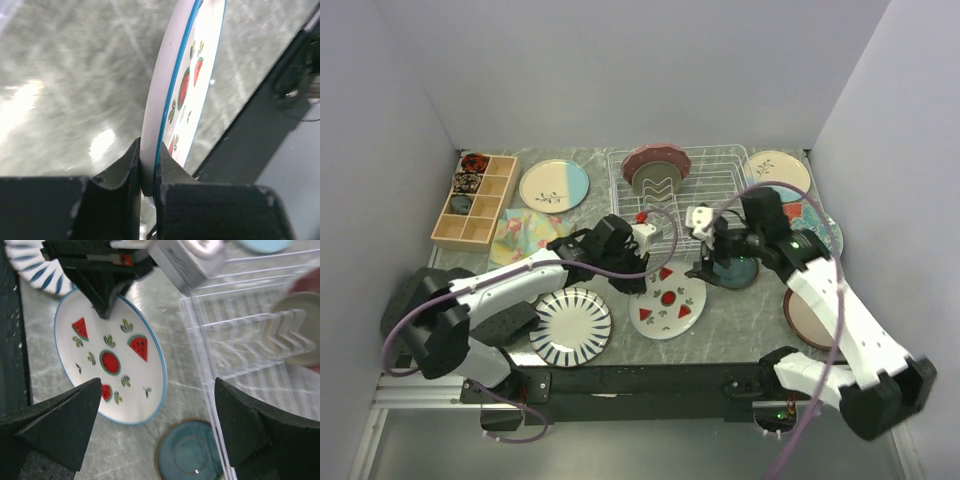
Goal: Load the plates into the dish rack
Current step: Pass the plate from the right arm to the left, then insert the plate into the dish rack
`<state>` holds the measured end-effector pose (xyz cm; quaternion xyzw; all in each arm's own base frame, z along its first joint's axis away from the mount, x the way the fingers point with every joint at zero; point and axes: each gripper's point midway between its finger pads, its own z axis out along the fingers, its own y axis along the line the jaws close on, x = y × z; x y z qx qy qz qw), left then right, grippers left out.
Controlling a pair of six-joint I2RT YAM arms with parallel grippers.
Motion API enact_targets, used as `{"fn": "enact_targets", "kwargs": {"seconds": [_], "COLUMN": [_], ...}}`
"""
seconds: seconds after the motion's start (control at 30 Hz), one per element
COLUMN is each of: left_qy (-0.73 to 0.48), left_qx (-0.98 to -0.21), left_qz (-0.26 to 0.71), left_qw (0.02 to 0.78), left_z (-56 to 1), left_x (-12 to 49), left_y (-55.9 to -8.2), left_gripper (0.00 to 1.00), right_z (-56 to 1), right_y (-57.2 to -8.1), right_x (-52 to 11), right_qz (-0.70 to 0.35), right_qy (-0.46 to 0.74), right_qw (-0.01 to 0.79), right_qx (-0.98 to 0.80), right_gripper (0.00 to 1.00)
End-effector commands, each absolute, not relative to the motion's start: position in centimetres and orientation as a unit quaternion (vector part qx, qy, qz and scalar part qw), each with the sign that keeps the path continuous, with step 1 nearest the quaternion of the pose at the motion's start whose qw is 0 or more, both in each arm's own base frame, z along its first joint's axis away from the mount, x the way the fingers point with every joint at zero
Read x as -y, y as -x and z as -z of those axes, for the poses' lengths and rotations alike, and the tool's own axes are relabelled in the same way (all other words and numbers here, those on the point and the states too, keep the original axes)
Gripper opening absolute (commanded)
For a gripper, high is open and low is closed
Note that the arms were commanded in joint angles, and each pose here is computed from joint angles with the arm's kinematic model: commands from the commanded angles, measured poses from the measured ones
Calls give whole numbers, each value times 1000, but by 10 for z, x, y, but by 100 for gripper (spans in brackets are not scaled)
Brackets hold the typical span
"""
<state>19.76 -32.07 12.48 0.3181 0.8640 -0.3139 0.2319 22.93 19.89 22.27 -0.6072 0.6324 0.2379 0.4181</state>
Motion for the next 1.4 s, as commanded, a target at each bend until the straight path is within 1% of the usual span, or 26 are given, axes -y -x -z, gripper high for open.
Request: {"fn": "enact_targets", "kwargs": {"seconds": [0.0,0.07,0.1,0.17,0.2,0.37,0.4,0.47,0.5,0.63,0.77,1.17,1.37], "left_qy": [-376,-381,-388,-394,-400,-404,-402,-397,-388,-421,-458,-513,-527], "left_qx": [-806,-805,-791,-782,-767,-723,-709,-700,-696,-658,-613,-593,-583], "left_qz": [286,255,247,227,212,165,152,138,122,104,70,29,26], "left_qw": [358,377,404,426,454,535,559,577,592,616,639,620,618], "left_z": [-217,-229,-249,-266,-284,-335,-352,-367,-381,-403,-416,-390,-380], "left_x": [310,299,296,289,285,274,271,268,261,261,263,285,292], "left_y": [-220,-226,-231,-237,-245,-275,-289,-305,-323,-351,-371,-437,-464], "left_gripper": [1,1,1,1,1,1,1,1,1,1,1,1,1], "right_z": [-296,-306,-318,-315,-316,-293,-287,-280,-278,-269,-265,-247,-240], "right_y": [-228,-237,-247,-252,-257,-252,-252,-251,-250,-248,-249,-258,-262], "right_x": [-179,-161,-142,-129,-118,-117,-118,-120,-123,-126,-125,-121,-120], "right_qz": [-220,-209,-192,-191,-185,-217,-221,-229,-237,-248,-245,-230,-227], "right_qy": [529,479,433,394,370,361,365,372,377,385,388,392,393], "right_qw": [527,553,578,587,596,577,570,562,560,549,548,528,518], "right_qx": [-627,-649,-664,-681,-688,-700,-702,-702,-699,-699,-700,-718,-725], "right_gripper": [100,100,100,100,100,100,100,100,100,100,100,100,100]}}
